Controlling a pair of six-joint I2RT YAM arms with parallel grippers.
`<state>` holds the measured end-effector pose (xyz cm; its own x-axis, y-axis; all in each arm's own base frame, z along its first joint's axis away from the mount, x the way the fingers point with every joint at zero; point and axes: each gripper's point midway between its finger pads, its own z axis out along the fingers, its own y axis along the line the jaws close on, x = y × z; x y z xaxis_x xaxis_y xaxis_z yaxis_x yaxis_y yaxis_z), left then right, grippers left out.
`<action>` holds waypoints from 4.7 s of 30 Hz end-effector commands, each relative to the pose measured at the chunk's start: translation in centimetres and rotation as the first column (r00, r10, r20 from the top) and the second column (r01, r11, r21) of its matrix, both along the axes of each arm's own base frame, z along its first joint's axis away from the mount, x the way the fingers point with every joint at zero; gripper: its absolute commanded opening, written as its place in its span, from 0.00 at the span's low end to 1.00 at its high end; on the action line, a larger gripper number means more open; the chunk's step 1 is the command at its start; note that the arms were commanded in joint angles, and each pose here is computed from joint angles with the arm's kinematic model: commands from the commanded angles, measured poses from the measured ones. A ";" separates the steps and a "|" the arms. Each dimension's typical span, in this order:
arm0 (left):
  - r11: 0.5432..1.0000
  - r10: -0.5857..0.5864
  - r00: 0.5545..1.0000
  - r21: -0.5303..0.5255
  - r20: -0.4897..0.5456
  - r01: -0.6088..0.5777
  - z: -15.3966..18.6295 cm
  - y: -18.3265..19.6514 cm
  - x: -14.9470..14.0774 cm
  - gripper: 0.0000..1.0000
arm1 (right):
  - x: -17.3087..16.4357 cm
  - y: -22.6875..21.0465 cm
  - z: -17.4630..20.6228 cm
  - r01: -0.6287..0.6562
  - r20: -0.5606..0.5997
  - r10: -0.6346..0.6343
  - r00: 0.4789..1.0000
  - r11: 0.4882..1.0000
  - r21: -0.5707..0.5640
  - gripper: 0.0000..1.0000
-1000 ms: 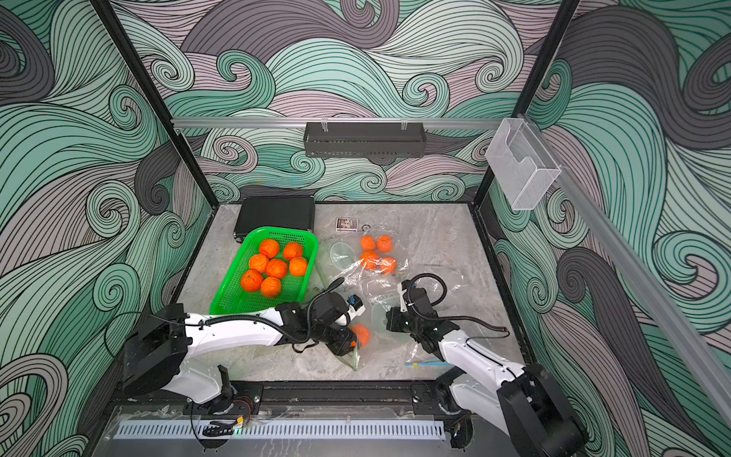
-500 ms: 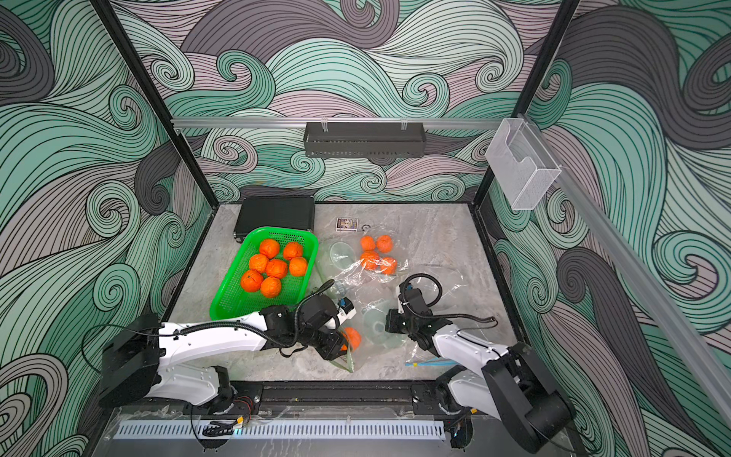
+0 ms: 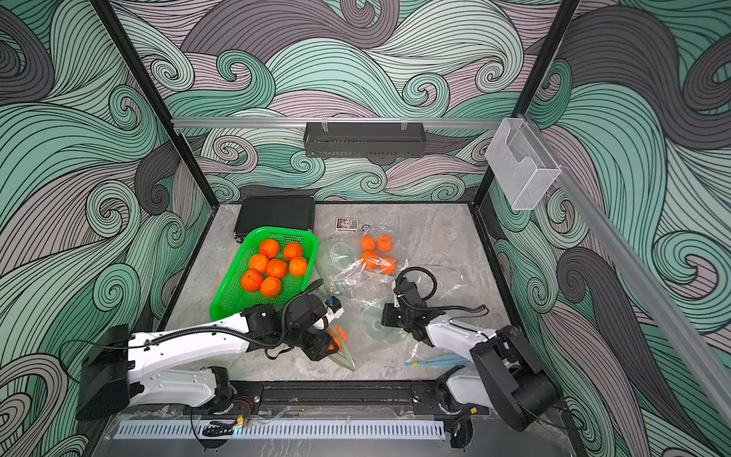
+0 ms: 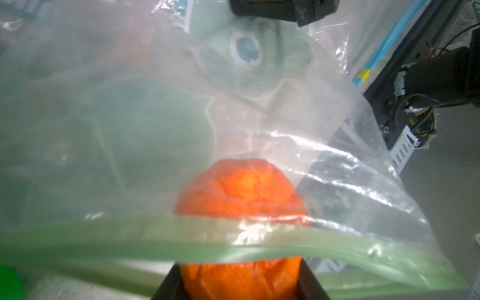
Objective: Open the zip-top bag and take out the orange
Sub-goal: Place the orange in the basket, then pick up the zipper food storage bag at the center of the board.
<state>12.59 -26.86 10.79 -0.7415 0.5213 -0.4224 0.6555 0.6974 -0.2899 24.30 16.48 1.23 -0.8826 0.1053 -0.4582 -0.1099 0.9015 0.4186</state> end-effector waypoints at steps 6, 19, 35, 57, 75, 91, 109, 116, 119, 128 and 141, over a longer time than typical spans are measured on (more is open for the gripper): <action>0.979 0.175 0.983 0.100 0.054 -0.180 3.3 6.2 0.7 0.18 | -1.0 -0.9 -1.3 0.013 -0.053 -0.016 0.998 0.999 -0.050 0.06; 0.817 0.571 0.803 -0.021 0.173 -0.576 7.1 11.8 9.6 0.16 | -1.0 -0.8 -1.2 0.008 -0.050 -0.010 0.999 0.999 -0.048 0.06; 0.715 0.679 0.734 0.213 0.014 -0.665 -3.3 13.6 17.2 0.17 | -1.0 -0.6 -1.0 0.002 -0.043 -0.003 0.999 0.999 -0.037 0.06; 0.700 0.686 0.726 0.231 0.047 -0.676 -5.7 13.4 20.5 0.55 | -1.1 -0.6 -1.0 -0.002 -0.045 0.000 0.999 0.999 -0.032 0.06; 0.702 0.690 0.723 0.205 0.040 -0.682 -5.7 12.7 23.6 0.58 | -1.2 -0.5 -1.1 -0.004 -0.050 0.002 0.999 1.000 -0.030 0.06; 0.722 0.674 0.738 0.205 0.002 -0.660 -3.7 12.5 22.6 0.76 | -1.2 -0.5 -1.0 -0.007 -0.049 0.005 0.999 1.000 -0.028 0.06; 0.803 0.595 0.803 -0.007 0.013 -0.595 7.7 12.5 16.8 0.71 | -0.9 -0.3 0.5 -0.016 0.004 0.016 1.000 1.000 -0.006 0.17; 0.845 0.522 0.851 -0.166 0.055 -0.508 8.7 13.6 9.9 0.71 | -0.4 -0.8 7.7 -0.001 0.116 -0.001 0.993 1.000 0.015 0.28; 0.837 0.527 0.845 -0.225 0.088 -0.499 8.8 14.0 8.6 0.71 | 0.9 -2.0 11.6 0.038 0.227 -0.031 0.973 0.999 -0.030 0.39; 0.833 0.521 0.842 -0.299 0.138 -0.466 9.9 14.0 8.1 0.71 | 6.4 -4.5 15.0 0.153 0.233 -0.113 0.966 0.974 -0.164 0.68; 0.829 0.530 0.832 -0.308 0.164 -0.468 10.3 14.4 7.9 0.70 | 9.1 2.3 9.0 -0.027 -0.031 0.024 0.999 0.994 -0.105 0.63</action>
<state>20.50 -12.56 20.78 -0.7503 -0.0439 -0.6596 0.2927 0.8726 -0.3910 33.50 18.94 10.77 -0.8844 0.0274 -0.4659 -0.1478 0.9305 0.3353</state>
